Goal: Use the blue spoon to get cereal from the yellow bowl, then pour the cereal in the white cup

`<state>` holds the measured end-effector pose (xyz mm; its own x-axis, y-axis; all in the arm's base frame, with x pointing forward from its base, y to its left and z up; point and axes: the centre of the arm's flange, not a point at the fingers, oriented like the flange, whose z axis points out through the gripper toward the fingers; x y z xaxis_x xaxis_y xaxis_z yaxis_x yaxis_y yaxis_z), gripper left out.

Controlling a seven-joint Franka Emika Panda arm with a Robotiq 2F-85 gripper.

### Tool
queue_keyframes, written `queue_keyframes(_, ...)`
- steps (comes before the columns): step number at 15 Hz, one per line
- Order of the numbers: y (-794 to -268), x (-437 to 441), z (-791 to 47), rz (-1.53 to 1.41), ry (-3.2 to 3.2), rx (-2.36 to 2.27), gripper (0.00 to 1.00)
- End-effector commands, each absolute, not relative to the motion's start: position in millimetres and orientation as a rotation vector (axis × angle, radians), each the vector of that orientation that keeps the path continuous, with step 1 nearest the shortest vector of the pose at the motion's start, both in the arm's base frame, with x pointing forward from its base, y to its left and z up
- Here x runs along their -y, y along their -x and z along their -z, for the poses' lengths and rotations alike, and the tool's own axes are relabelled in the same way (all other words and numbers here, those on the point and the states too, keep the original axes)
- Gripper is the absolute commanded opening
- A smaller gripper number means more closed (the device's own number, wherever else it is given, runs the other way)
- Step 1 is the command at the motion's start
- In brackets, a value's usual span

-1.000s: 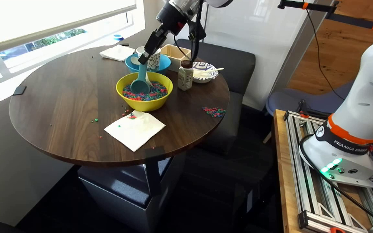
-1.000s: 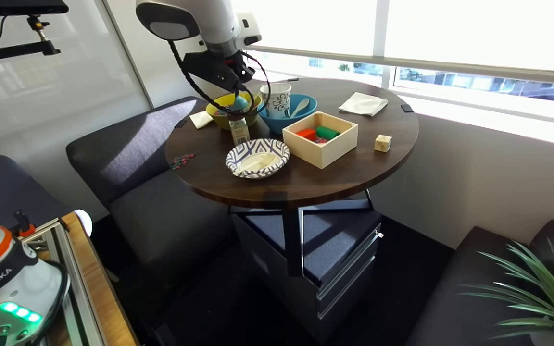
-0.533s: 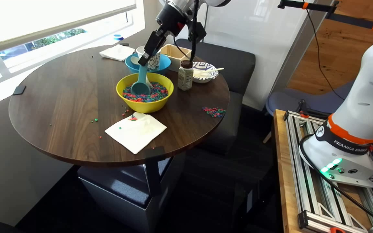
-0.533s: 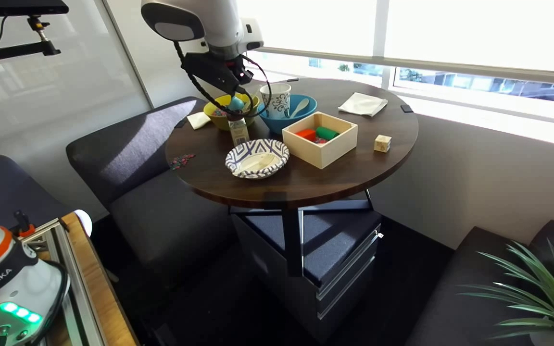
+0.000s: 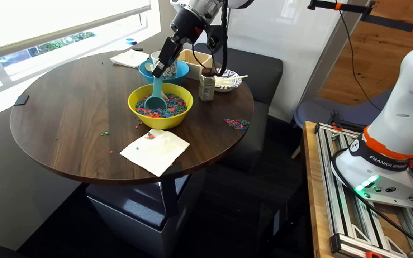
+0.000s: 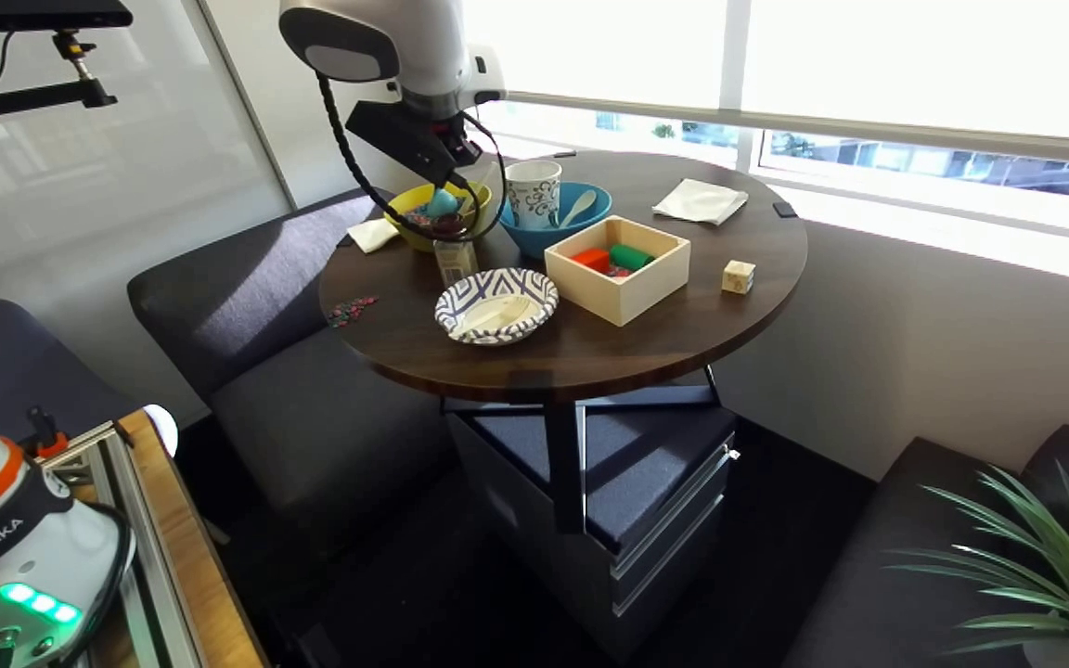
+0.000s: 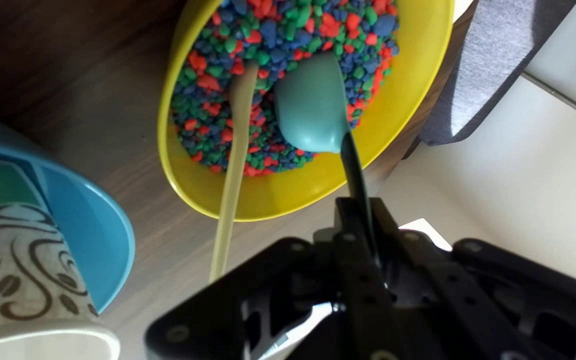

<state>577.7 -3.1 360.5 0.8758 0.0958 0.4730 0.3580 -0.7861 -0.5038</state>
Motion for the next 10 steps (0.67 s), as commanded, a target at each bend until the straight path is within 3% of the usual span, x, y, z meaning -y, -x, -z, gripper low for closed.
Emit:
queue_keyframes(1, -585.9, 5.4, -349.5, 0.502, 2.4, 0.272, 0.02)
queue_keyframes(10, -600.8, 31.0, -340.9, 0.395, 2.329, 0.145, 0.02)
